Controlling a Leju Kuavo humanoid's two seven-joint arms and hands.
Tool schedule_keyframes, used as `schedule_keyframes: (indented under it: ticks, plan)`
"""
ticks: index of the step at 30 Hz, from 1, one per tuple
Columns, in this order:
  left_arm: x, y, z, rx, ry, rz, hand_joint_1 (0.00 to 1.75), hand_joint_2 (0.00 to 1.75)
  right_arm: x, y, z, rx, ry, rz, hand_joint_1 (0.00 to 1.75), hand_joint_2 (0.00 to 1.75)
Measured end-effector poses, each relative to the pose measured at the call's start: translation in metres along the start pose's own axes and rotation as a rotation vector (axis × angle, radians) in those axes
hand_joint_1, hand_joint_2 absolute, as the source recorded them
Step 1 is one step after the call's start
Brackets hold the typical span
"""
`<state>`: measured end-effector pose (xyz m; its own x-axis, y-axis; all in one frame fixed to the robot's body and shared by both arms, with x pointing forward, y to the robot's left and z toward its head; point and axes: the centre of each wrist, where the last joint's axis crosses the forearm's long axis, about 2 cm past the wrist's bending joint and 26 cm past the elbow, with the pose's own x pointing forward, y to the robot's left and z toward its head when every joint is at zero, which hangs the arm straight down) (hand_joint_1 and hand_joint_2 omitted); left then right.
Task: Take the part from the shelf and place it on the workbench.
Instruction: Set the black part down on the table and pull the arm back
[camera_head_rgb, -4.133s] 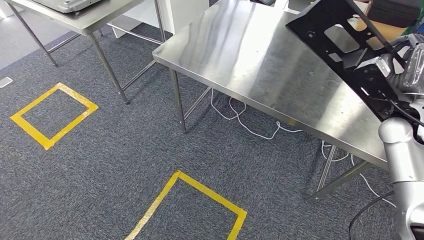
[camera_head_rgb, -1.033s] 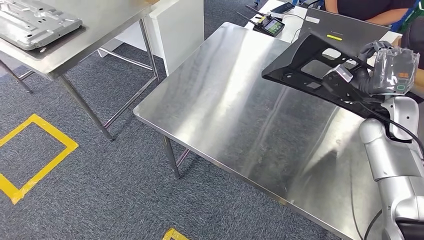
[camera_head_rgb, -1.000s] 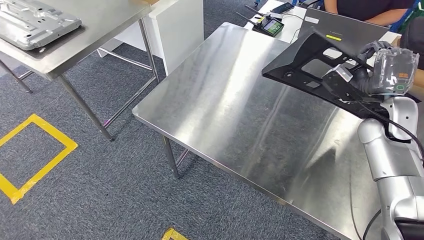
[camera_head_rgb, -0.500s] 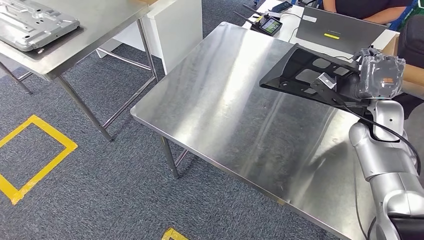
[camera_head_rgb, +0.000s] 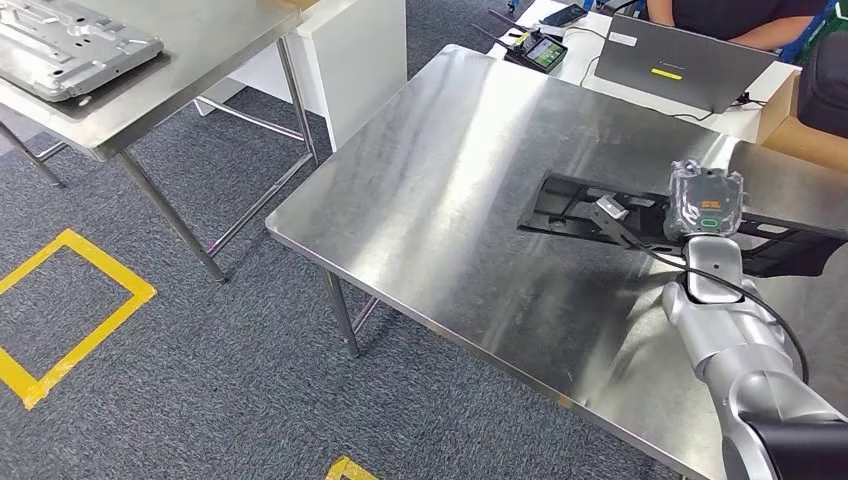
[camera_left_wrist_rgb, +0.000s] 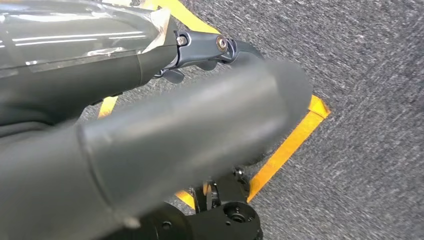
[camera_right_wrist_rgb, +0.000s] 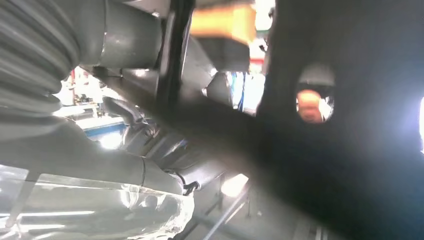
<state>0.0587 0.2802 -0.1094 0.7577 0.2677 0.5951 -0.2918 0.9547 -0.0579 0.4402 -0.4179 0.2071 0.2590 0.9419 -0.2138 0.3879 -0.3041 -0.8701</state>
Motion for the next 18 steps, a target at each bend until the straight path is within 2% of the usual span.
schedule_keyframes:
  ticks: [1,5,13,18]
  plan:
    - [0.001,0.0,0.0,0.001,0.005,-0.002,0.0,1.75,0.003,0.004,0.003,0.026,0.0,0.009,0.0,0.0]
    - [0.004,-0.001,-0.002,0.004,0.029,-0.014,0.0,0.0,0.013,0.008,0.005,0.099,0.006,0.029,0.0,0.0]
    - [0.006,-0.002,-0.003,-0.012,0.084,-0.027,0.0,0.0,0.015,0.011,0.004,0.158,0.031,0.003,0.0,0.0]
    - [0.006,-0.003,-0.003,-0.018,0.086,-0.027,0.0,0.0,0.014,0.022,0.018,0.215,0.034,-0.001,0.0,0.0]
